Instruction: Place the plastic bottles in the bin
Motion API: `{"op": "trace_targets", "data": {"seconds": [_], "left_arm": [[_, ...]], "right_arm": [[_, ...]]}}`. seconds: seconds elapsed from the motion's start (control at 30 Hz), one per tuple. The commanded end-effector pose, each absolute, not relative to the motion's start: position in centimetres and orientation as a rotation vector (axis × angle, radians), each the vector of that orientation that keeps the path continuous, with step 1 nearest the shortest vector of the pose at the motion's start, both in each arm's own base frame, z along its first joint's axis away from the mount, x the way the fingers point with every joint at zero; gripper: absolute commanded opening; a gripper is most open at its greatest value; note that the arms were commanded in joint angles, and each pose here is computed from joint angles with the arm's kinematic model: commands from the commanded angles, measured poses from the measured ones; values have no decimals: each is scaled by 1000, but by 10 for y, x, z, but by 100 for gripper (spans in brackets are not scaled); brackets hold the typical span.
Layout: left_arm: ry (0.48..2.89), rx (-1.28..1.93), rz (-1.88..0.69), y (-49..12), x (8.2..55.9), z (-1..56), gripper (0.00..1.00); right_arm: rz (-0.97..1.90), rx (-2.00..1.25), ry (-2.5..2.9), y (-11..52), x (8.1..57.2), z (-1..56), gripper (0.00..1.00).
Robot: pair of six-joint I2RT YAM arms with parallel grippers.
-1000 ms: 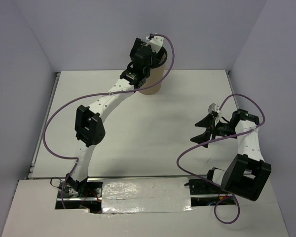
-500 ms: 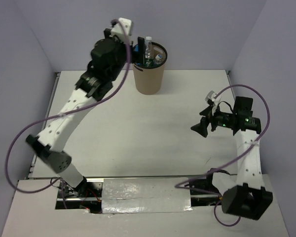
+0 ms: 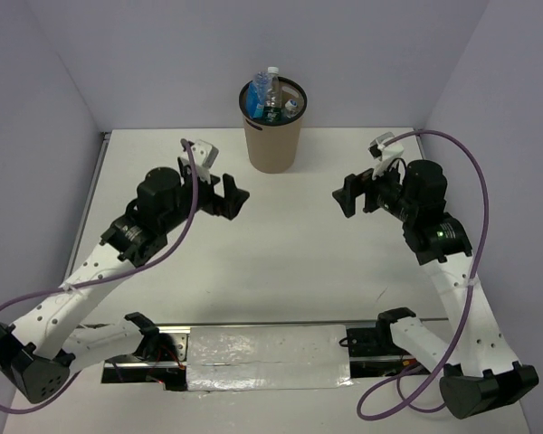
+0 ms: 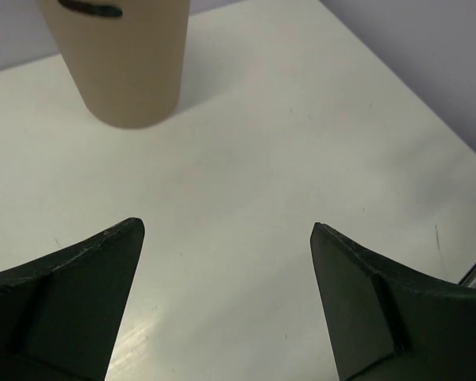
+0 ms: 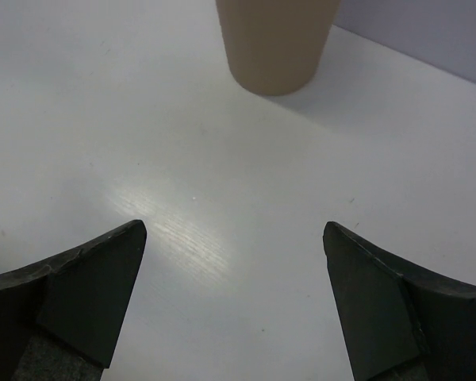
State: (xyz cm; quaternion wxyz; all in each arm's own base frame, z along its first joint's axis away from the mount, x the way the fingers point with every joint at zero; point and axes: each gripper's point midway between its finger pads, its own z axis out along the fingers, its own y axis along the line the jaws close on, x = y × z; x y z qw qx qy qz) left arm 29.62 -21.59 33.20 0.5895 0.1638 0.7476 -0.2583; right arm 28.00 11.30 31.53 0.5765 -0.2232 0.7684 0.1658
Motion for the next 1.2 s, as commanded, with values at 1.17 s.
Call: {"op": "trace_targets", "data": {"seconds": [1.17], "left_arm": [[1779,503,-596,-211,276,286,100]], "right_arm": [[345,-121,1577,87,289,322,100]]}}
